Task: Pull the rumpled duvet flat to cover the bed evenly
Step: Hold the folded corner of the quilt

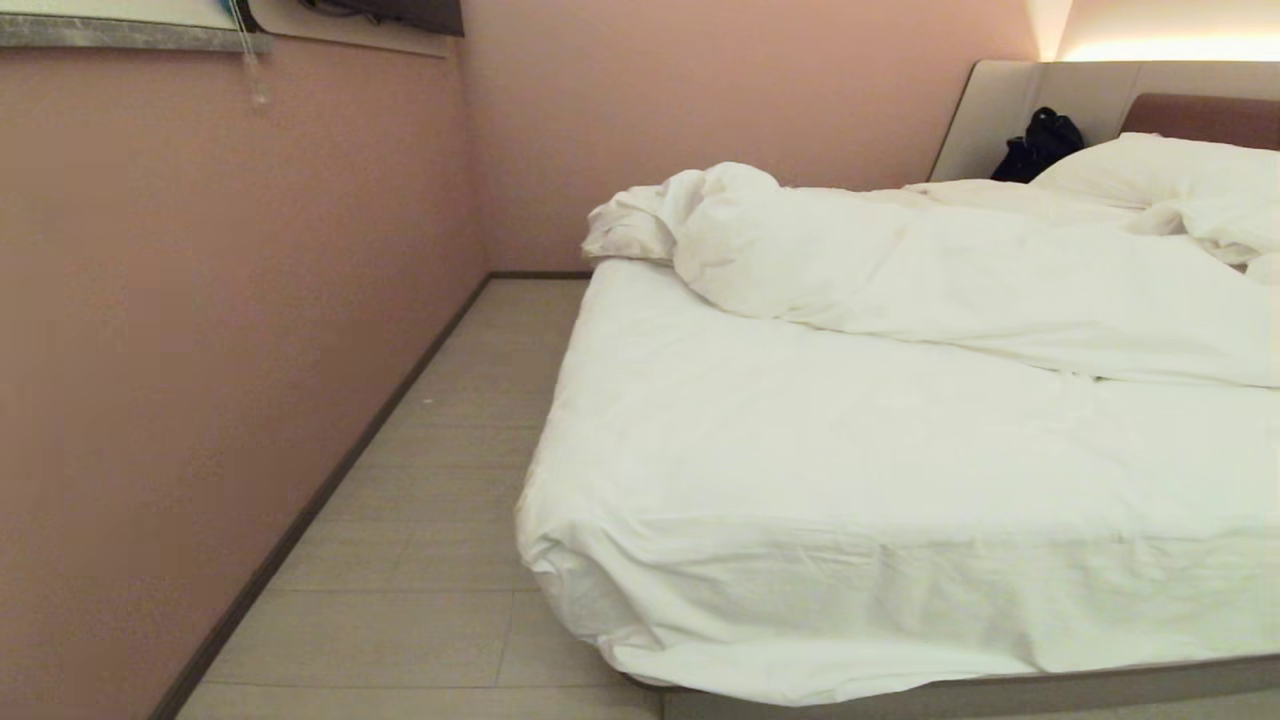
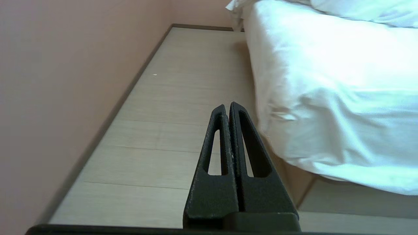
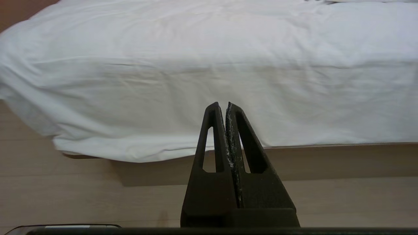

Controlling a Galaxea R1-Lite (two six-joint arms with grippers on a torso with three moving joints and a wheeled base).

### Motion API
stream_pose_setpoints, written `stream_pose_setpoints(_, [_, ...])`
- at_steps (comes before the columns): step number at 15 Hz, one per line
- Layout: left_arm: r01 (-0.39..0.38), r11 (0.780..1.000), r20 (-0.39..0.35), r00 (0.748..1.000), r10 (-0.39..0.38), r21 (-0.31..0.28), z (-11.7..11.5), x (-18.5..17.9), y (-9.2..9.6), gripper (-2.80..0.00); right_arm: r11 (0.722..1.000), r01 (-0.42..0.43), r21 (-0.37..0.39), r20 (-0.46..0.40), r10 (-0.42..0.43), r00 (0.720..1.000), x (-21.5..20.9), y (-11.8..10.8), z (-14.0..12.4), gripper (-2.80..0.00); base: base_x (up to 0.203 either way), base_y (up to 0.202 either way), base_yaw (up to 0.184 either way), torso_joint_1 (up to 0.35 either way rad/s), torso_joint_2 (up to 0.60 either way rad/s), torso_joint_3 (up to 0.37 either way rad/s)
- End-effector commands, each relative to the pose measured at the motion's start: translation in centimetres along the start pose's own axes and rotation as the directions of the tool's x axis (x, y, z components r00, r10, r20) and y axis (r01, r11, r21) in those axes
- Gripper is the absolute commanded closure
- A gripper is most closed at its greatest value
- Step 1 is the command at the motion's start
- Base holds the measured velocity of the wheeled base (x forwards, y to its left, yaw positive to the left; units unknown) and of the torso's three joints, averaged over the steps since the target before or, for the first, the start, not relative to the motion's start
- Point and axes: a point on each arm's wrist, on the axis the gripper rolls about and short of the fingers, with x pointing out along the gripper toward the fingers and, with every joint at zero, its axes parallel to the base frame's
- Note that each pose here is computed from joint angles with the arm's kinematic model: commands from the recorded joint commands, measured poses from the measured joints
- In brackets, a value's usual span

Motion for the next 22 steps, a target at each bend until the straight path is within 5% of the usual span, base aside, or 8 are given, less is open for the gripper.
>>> stream_pose_setpoints(1, [0.0,1.0,0.001,1.0,0.0,-0.001,0.01,0.0,0.0,0.0,1.0,0.0,0.0,-0.001,0.0,1.0,0.01,0.0,0.01,0.0,0.0,-0.189,0.0,-0.001,0.0,0.006])
stream_pose_setpoints(22, [0.0,1.0,0.003,1.0,0.0,0.001,0.02,0.0,0.0,0.0,1.0,-0.001,0.0,-0.001,0.001,1.0,0.01,0.0,0.01,0.0,0.0,-0.194,0.0,0.003,0.0,0.003])
